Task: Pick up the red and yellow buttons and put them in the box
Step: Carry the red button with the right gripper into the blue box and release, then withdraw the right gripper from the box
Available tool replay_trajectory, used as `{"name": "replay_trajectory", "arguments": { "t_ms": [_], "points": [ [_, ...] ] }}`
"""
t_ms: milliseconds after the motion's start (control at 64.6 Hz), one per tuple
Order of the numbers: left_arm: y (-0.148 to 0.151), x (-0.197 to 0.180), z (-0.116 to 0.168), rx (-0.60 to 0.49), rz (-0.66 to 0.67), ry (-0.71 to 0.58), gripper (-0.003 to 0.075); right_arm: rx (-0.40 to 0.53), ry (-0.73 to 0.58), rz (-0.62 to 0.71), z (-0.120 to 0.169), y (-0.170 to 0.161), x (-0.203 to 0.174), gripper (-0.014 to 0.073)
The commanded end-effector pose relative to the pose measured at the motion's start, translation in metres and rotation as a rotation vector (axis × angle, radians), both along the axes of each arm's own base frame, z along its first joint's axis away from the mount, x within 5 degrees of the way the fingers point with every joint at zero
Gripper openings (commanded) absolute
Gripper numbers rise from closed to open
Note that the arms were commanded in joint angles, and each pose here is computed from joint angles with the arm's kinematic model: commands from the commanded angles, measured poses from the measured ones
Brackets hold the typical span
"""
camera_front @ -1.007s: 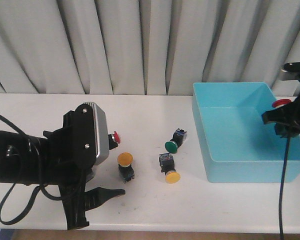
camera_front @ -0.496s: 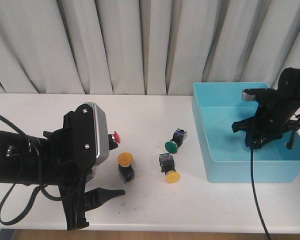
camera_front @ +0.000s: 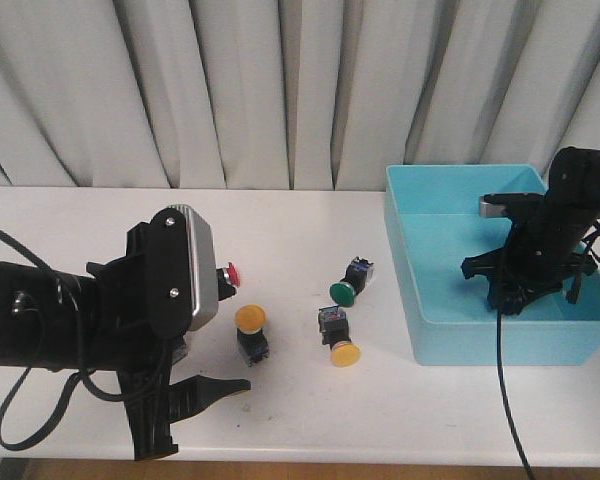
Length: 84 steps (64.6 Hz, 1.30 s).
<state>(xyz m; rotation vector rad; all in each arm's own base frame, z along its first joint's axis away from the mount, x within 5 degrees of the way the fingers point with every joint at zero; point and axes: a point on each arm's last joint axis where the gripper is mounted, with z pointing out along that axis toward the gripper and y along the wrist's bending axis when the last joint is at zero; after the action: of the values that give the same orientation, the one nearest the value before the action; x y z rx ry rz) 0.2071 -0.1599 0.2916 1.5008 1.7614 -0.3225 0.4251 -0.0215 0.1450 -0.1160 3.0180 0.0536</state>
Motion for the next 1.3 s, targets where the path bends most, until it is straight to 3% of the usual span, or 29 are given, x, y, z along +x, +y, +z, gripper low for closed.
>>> {"name": "replay_trajectory", "arguments": {
  "t_ms": [0, 170, 279, 465, 589, 728, 898, 1146, 1286],
  "points": [
    [-0.002, 0.001, 0.017, -0.063, 0.025, -0.043, 0.0577, -0.003, -0.092, 0.003, 0.033, -0.002, 0.004, 0.035],
    [-0.002, -0.001, 0.016, -0.057, 0.01, -0.023, 0.0577, -0.005, -0.102, 0.004, 0.036, -0.002, 0.005, 0.0436],
    [-0.002, -0.002, 0.016, -0.054, 0.004, -0.017, 0.0577, 0.001, -0.107, 0.005, 0.056, -0.001, 0.004, 0.0439],
    [-0.002, -0.001, 0.016, -0.055, 0.006, -0.018, 0.0577, 0.045, -0.191, -0.001, 0.127, 0.005, -0.023, 0.0436],
    [-0.002, -0.001, 0.016, -0.056, 0.008, -0.021, 0.0577, 0.094, -0.313, 0.016, 0.192, 0.014, -0.059, 0.0436],
    [-0.002, -0.001, 0.016, -0.057, 0.011, -0.024, 0.0577, 0.086, -0.461, 0.055, 0.237, 0.031, -0.108, 0.0436],
    [-0.002, 0.0, 0.017, -0.058, 0.014, -0.028, 0.0577, 0.063, -0.601, 0.131, 0.242, 0.057, -0.17, 0.0436],
    [-0.002, 0.0, 0.017, -0.058, 0.014, -0.028, 0.0577, 0.073, -0.638, 0.125, 0.196, 0.055, -0.251, 0.0436],
    [-0.002, -0.001, 0.016, -0.057, 0.009, -0.021, 0.0577, 0.044, -0.675, 0.138, 0.173, 0.048, -0.276, 0.0436]
  ]
}}
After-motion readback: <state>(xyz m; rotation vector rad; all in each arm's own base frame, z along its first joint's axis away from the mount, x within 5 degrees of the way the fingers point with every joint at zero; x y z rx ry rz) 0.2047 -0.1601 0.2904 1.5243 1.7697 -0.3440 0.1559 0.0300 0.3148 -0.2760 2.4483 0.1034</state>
